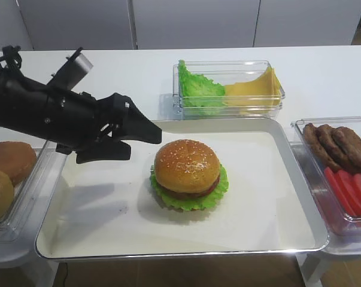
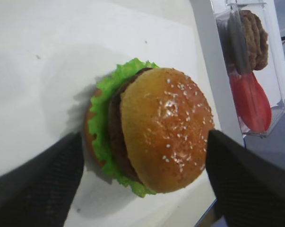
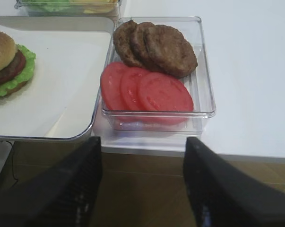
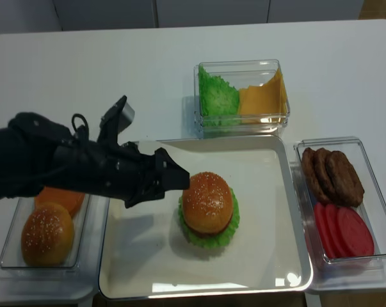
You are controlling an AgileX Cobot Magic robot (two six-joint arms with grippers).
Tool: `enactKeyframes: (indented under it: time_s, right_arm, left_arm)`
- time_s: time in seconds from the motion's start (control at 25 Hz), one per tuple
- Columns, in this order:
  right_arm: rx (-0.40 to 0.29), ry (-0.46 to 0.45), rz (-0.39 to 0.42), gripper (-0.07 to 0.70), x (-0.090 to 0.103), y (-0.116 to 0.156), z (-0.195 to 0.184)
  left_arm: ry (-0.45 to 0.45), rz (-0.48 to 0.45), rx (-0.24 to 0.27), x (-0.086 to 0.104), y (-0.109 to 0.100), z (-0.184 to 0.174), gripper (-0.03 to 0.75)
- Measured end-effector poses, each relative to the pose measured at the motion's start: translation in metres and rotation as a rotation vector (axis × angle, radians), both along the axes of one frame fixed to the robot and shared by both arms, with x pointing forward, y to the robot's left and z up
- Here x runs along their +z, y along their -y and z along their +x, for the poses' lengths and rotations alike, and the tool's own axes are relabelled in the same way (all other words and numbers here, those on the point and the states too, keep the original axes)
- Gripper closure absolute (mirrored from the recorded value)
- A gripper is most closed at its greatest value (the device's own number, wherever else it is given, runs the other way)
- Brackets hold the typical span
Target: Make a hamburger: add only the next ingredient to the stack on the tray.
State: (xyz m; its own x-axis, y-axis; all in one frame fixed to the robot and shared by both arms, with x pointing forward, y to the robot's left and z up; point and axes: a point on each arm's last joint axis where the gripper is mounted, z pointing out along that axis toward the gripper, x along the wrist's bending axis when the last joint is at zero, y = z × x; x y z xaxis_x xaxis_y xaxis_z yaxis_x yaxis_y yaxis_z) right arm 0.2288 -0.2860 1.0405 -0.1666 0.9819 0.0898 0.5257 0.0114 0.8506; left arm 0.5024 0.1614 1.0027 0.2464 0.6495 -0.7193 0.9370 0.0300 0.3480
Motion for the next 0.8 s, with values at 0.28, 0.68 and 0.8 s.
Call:
enactKeyframes:
  time_s: [0.28,0.68,0.8]
  right_arm:
    - [-0.001,0.0,0.002,0.2,0.0,0.0,0.0]
    - [-0.001,0.0,0.002,0.2,0.0,0.0,0.0]
    - [-0.001,0.0,0.002,0.2,0.0,0.0,0.0]
  left_arm:
    - [0.055,0.093,0.046,0.019,-0.016,-0.008,0.125]
    - [0.075,0.346,0.154,0.041,-0.075,-0.026,0.127]
    - [0.094,0.431,0.168,0.05,-0.086,-0.037,0.128]
